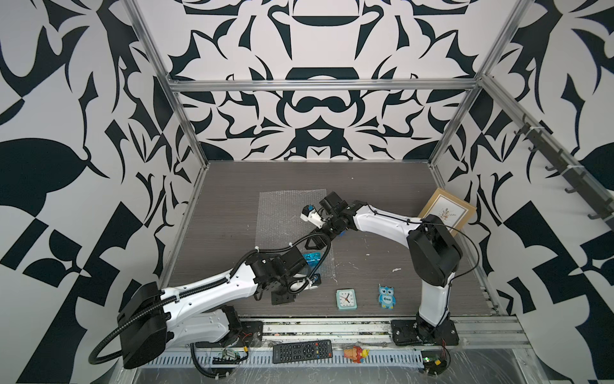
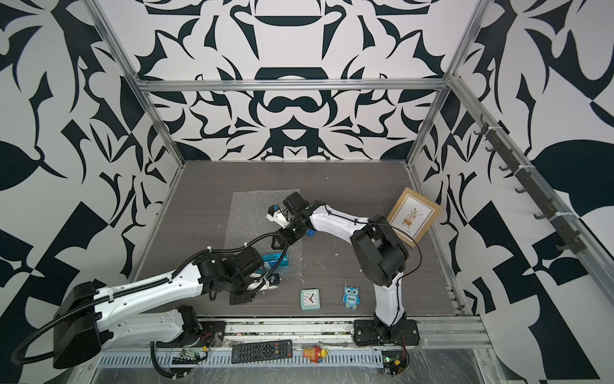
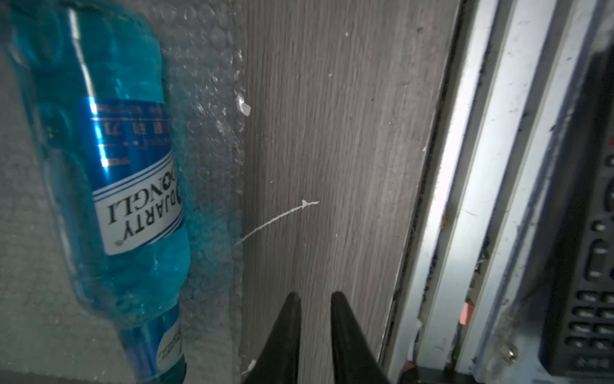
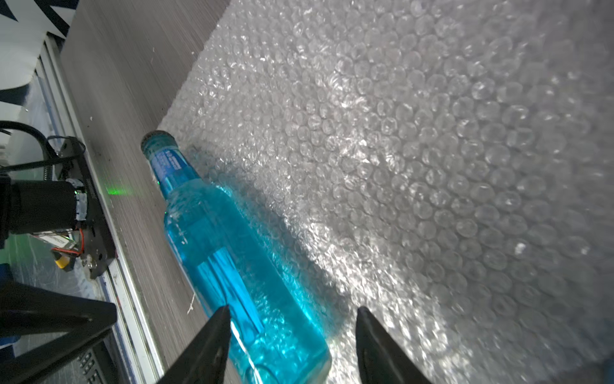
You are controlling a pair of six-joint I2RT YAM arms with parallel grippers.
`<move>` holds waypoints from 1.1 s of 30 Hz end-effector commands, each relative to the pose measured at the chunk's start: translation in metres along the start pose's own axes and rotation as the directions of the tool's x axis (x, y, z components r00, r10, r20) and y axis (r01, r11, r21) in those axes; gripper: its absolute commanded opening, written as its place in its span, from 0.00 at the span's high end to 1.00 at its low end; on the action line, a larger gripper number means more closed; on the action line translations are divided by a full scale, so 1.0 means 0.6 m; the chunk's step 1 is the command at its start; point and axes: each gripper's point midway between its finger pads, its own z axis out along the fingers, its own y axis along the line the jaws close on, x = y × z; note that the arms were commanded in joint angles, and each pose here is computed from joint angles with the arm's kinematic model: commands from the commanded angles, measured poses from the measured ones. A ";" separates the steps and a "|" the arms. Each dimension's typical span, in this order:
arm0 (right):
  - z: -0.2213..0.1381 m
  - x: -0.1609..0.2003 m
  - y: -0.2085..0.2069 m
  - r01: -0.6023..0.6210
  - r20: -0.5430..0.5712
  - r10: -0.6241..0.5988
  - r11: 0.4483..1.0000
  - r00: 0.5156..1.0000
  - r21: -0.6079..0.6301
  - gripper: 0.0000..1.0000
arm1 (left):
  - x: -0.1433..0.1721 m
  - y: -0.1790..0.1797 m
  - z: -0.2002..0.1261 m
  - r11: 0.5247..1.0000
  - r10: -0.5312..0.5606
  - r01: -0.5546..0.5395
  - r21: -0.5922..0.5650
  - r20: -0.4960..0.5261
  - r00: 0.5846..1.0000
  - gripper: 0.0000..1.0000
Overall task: Wrap wine bottles in bubble wrap
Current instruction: Wrap the wine bottle in bubble wrap.
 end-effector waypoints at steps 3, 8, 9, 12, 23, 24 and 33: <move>0.004 -0.032 0.029 0.011 0.019 -0.010 0.996 1.000 -0.085 0.38 | -0.027 0.033 0.028 0.990 0.117 -0.115 -0.087 0.023 0.993 0.82; 0.027 -0.033 0.023 -0.008 -0.006 0.007 0.994 1.000 -0.105 0.36 | -0.024 0.051 0.060 0.987 0.139 -0.140 -0.082 -0.017 0.990 0.81; 0.031 -0.034 0.024 -0.008 -0.009 0.007 0.994 1.000 -0.111 0.36 | -0.023 0.057 0.063 0.986 0.141 -0.143 -0.090 -0.025 0.990 0.80; 0.037 -0.042 0.027 0.002 -0.006 -0.003 0.992 1.000 -0.125 0.35 | -0.022 0.074 0.070 0.984 0.135 -0.137 -0.112 -0.029 0.990 0.72; 0.067 -0.056 0.021 0.031 -0.040 -0.038 0.985 0.998 -0.168 0.35 | -0.011 0.095 0.098 0.987 0.134 -0.138 -0.078 -0.053 0.990 0.56; 0.070 -0.053 0.019 0.030 -0.049 -0.039 0.985 0.998 -0.170 0.35 | -0.009 0.094 0.102 0.988 0.133 -0.138 -0.074 -0.058 0.989 0.54; 0.084 -0.055 0.014 0.040 -0.066 -0.053 0.982 0.996 -0.186 0.36 | -0.001 0.106 0.105 0.984 0.140 -0.150 -0.093 -0.107 0.984 0.92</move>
